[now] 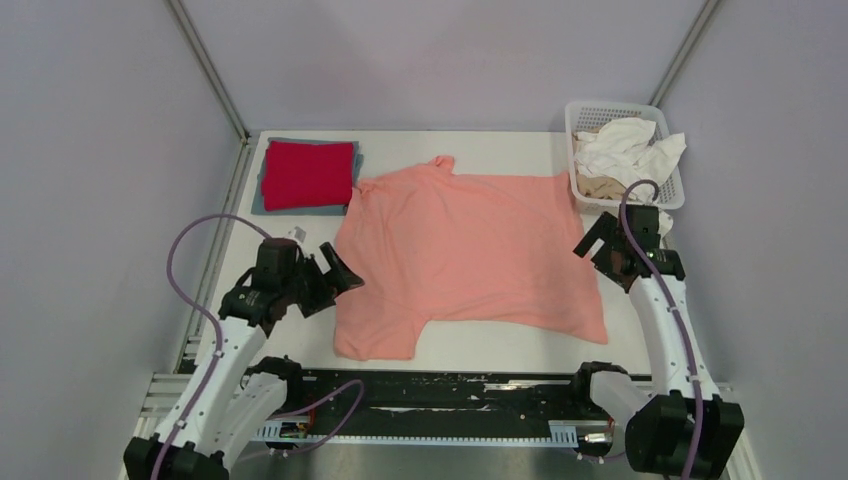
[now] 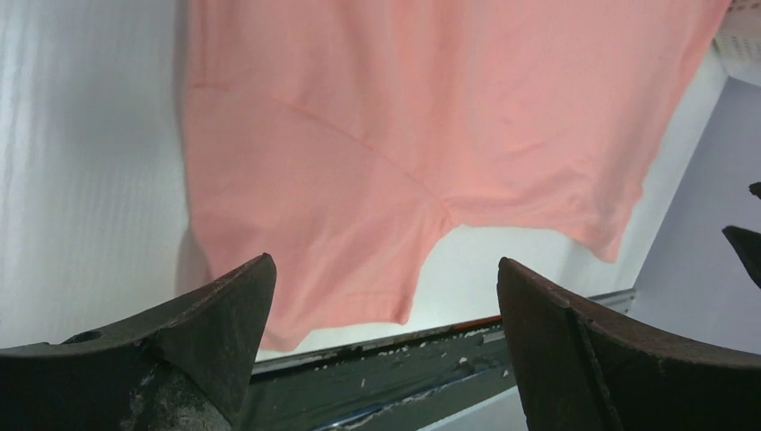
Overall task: Fold and stack the t-shirts
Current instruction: Flatten out the tshirt
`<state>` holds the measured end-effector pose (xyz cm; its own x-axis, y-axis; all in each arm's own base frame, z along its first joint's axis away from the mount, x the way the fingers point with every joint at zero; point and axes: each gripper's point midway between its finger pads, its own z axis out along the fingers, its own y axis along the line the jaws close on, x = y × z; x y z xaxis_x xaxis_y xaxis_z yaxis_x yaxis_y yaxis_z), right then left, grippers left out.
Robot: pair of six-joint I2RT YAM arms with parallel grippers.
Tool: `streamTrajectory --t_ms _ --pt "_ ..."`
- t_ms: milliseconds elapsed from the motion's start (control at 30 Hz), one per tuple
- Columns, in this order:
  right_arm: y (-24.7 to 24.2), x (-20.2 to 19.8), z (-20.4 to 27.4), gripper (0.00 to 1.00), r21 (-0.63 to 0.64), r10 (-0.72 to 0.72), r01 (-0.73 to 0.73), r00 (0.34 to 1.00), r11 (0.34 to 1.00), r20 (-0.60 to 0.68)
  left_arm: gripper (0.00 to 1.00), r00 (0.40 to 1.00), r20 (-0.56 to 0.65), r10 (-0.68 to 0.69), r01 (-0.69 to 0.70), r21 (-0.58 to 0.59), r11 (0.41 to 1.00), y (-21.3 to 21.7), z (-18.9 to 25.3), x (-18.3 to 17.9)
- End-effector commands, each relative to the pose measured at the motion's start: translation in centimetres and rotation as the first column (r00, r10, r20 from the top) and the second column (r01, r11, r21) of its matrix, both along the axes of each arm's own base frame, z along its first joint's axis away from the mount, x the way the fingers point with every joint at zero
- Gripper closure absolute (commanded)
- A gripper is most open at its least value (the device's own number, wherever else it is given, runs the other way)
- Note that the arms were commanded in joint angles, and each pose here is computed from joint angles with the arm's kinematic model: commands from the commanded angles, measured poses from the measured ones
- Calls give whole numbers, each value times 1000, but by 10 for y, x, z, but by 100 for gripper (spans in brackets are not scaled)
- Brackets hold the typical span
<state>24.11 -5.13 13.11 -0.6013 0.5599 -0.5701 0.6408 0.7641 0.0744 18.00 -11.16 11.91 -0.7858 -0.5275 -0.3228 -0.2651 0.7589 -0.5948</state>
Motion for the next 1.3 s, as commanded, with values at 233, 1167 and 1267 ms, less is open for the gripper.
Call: streamTrajectory --t_ms 233,1167,1267 --pt "126 51 -41 0 265 483 -515 857 815 182 0 964 117 -239 252 -108 962 -77 -15 98" --pt "97 148 -17 0 -19 415 -419 890 908 190 0 990 131 -56 45 79 996 -27 -37 220" --pt "81 121 0 0 -36 308 -308 920 951 244 0 991 129 -35 7 210 978 -19 -37 190"
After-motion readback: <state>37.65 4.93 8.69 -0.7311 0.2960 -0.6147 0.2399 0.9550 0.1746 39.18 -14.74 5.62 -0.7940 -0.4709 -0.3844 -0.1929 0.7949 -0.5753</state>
